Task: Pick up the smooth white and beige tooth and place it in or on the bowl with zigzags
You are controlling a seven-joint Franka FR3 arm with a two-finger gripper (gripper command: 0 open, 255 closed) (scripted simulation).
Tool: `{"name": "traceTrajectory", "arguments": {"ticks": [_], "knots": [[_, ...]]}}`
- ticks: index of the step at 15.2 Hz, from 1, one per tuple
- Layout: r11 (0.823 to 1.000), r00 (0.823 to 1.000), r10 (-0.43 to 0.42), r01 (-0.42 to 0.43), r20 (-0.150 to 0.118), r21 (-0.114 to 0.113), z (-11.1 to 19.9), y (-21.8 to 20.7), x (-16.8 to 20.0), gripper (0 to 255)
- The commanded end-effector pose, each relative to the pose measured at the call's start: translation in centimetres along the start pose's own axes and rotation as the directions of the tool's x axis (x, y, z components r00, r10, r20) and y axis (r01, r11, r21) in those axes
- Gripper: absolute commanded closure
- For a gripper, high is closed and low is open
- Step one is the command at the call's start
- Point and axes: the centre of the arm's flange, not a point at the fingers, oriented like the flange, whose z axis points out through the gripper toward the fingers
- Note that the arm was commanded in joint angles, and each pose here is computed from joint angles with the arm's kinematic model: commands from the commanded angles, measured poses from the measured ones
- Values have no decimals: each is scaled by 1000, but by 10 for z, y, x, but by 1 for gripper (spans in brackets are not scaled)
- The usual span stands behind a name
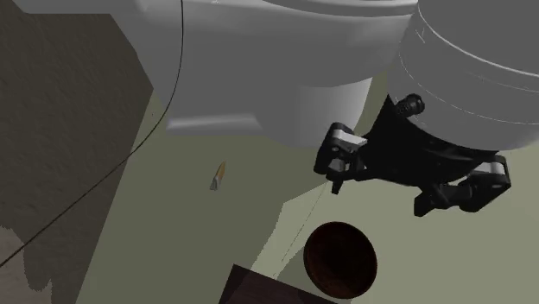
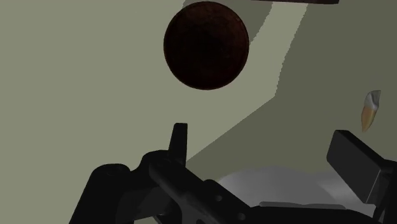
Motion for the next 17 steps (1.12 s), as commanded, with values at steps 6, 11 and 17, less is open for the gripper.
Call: {"name": "traceTrajectory", "arguments": {"ticks": [6,11,17], "knots": [[1000,1000,-24,24,3,6,62,-63,26,0],[999,999,-41,41,5,10,105,-109,44,0],[998,998,-62,62,9,15,158,-164,64,0]]}}
